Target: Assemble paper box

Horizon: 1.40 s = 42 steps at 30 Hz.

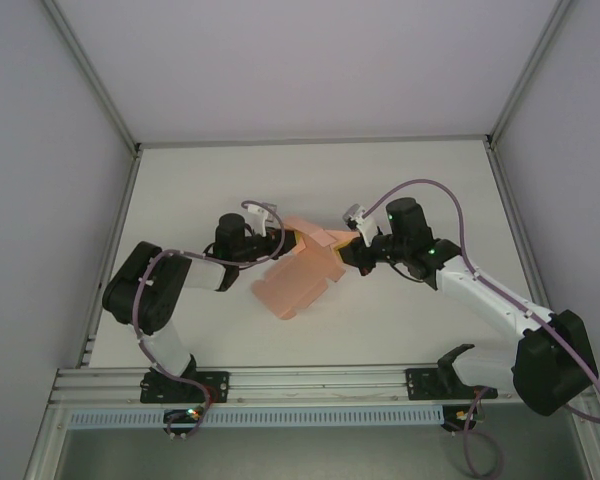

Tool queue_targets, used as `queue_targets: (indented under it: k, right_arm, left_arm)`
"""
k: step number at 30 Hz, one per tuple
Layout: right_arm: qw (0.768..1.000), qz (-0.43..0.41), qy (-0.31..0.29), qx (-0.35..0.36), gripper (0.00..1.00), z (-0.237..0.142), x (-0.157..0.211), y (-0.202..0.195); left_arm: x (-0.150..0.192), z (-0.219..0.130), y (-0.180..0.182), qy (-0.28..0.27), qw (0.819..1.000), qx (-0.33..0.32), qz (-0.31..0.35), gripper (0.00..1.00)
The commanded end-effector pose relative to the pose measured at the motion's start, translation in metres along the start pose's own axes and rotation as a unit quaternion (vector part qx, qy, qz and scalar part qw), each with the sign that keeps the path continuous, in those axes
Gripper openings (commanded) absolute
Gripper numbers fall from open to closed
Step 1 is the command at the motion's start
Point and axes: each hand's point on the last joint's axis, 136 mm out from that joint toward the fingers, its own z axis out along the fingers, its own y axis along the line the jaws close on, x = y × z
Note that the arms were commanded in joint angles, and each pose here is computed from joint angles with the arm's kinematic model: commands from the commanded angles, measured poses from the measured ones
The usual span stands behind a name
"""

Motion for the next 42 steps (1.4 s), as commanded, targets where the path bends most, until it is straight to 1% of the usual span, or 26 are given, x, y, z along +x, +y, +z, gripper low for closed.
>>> queue_targets:
  k: [1,3,7,11,12,13,18,22,24,29,30,31,34,35,36,39,40,42]
  right_arm:
    - [0.999,-0.006,-0.027,-0.027,0.0,-0.009,-0.016,0.012]
    - [0.999,-0.006,-0.03,-0.039,0.0,-0.009,-0.017,0.016]
    - [0.998,-0.006,-0.037,-0.045,0.0,-0.013,-0.02,0.019]
    - [0.998,-0.01,-0.044,-0.053,0.0,-0.017,-0.023,0.023]
    - [0.997,-0.008,-0.045,-0.055,0.0,-0.018,-0.023,0.023]
    - [0.997,-0.009,-0.047,-0.06,0.0,-0.018,-0.024,0.025]
    - [0.996,-0.003,-0.044,-0.072,0.0,-0.019,-0.022,0.028]
    - [0.995,-0.005,-0.047,-0.086,0.0,-0.021,-0.024,0.032]
    - [0.995,-0.006,-0.049,-0.091,0.0,-0.023,-0.024,0.034]
    - [0.993,-0.006,-0.052,-0.106,0.0,-0.025,-0.026,0.038]
    - [0.993,-0.005,-0.051,-0.108,0.0,-0.025,-0.026,0.039]
    - [0.993,-0.004,-0.052,-0.108,0.0,-0.025,-0.026,0.038]
    - [0.993,-0.003,-0.053,-0.109,0.0,-0.024,-0.027,0.038]
    - [0.992,-0.002,-0.054,-0.111,0.0,-0.025,-0.027,0.039]
    - [0.993,-0.002,-0.054,-0.11,0.0,-0.025,-0.027,0.038]
    - [0.994,0.001,-0.051,-0.101,0.0,-0.026,-0.024,0.036]
    - [0.995,0.004,-0.048,-0.088,0.0,-0.026,-0.023,0.032]
    - [0.998,0.014,-0.038,-0.046,0.0,-0.026,-0.017,0.019]
  left_arm:
    - [-0.008,-0.003,-0.026,-0.007,0.998,0.039,0.041,0.23]
    - [-0.007,-0.002,-0.024,-0.005,0.999,0.031,0.042,0.27]
    - [-0.009,-0.001,-0.017,-0.015,0.999,0.011,0.041,0.3]
    - [-0.01,-0.002,-0.015,-0.012,0.999,0.003,0.043,0.3]
    - [-0.01,-0.002,-0.017,-0.013,0.999,0.005,0.045,0.32]
    - [-0.009,-0.001,-0.018,-0.011,0.999,0.007,0.047,0.35]
    - [-0.014,-0.002,-0.031,-0.022,0.997,0.037,0.063,0.38]
    - [-0.017,-0.004,-0.034,-0.03,0.996,0.041,0.076,0.42]
    - [-0.019,-0.006,-0.036,-0.035,0.995,0.043,0.085,0.42]
    - [-0.018,-0.006,-0.052,-0.023,0.991,0.082,0.1,0.42]
    - [-0.018,-0.006,-0.054,-0.022,0.991,0.088,0.102,0.41]
    - [-0.018,-0.005,-0.056,-0.023,0.99,0.092,0.106,0.36]
    - [-0.02,-0.001,-0.053,-0.02,0.992,0.074,0.103,0.14]
    - [-0.019,0.001,-0.049,-0.017,0.993,0.06,0.102,0.05]
    - [-0.019,0.002,-0.044,-0.015,0.994,0.037,0.104,0.0]
    - [-0.014,0.006,-0.031,0.002,0.991,-0.044,0.128,0.0]
    - [-0.013,0.005,-0.026,0.011,0.987,-0.079,0.138,0.0]
    - [-0.009,0.003,-0.017,0.035,0.974,-0.158,0.16,0.0]
